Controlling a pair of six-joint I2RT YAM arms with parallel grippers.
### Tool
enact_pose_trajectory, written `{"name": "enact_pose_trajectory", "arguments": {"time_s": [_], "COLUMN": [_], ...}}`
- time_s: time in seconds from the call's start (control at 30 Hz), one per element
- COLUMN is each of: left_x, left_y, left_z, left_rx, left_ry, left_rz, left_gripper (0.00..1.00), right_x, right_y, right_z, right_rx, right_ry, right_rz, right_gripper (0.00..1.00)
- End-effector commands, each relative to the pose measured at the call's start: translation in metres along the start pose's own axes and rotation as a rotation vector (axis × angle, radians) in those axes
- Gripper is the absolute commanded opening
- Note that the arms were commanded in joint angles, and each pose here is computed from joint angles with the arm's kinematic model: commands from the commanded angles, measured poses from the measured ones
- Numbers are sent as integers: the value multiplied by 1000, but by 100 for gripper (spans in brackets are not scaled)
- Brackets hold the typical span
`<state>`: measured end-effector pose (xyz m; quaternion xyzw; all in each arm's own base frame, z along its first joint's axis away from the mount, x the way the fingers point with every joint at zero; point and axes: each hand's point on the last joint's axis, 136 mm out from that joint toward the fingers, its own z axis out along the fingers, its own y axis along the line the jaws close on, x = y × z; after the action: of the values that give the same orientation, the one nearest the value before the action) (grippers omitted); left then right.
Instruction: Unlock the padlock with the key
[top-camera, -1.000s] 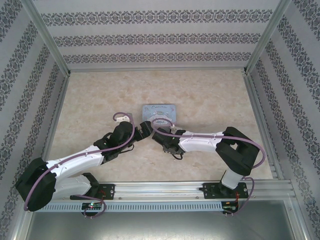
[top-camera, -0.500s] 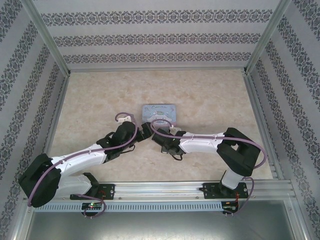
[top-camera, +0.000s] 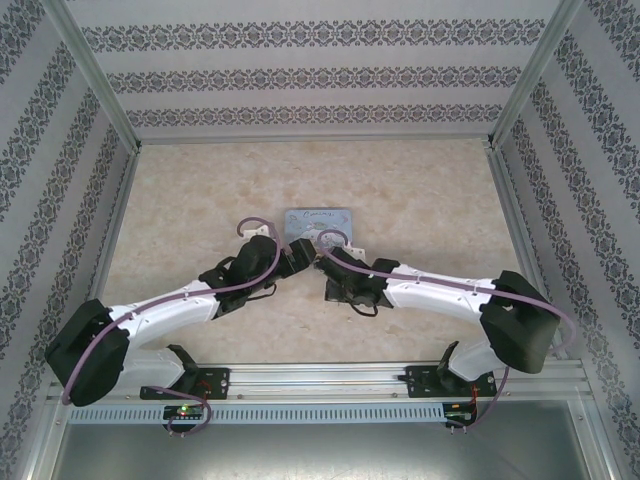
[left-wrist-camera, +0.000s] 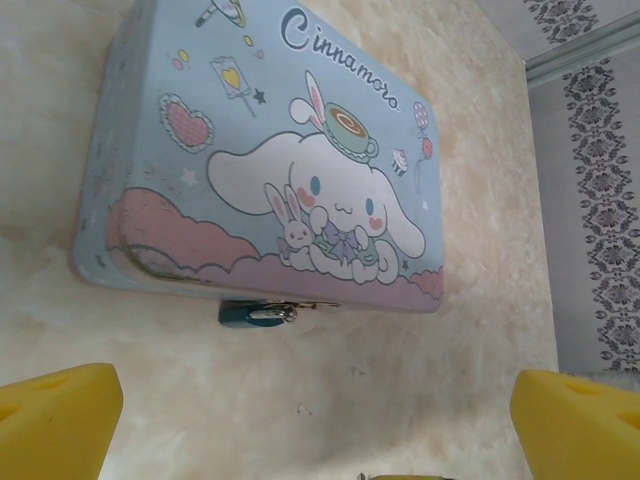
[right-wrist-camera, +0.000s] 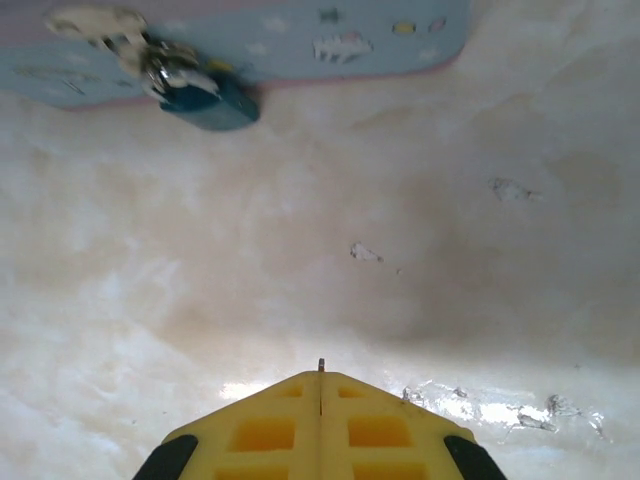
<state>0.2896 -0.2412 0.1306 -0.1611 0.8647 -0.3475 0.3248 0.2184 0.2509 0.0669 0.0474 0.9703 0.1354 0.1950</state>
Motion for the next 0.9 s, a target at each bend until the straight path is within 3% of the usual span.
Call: {"name": "enact_pose_trajectory", "arguments": {"time_s": [0.0, 0.33, 0.53, 0.87], "left_x": [-2, 9, 10, -15], "left_y": [-10, -31, -58, -92], "left_z": [5, 21, 28, 24], "left_rx": [30, 117, 238, 343], "left_ry": [19, 93, 143, 112], "left_rz": [-32, -109, -285, -576], "left_gripper": [100, 100, 100, 97], "right_x": [-9, -46, -67, -108], "right_y": [-5, -5, -7, 10], "right_z": [-9, -37, -52, -84], "right_rx": [-15, -116, -173, -304], "right_ry": [-23, -92, -144, -271], "right_rz": [-15, 39, 102, 247], "right_gripper": [0, 0, 0, 0]}}
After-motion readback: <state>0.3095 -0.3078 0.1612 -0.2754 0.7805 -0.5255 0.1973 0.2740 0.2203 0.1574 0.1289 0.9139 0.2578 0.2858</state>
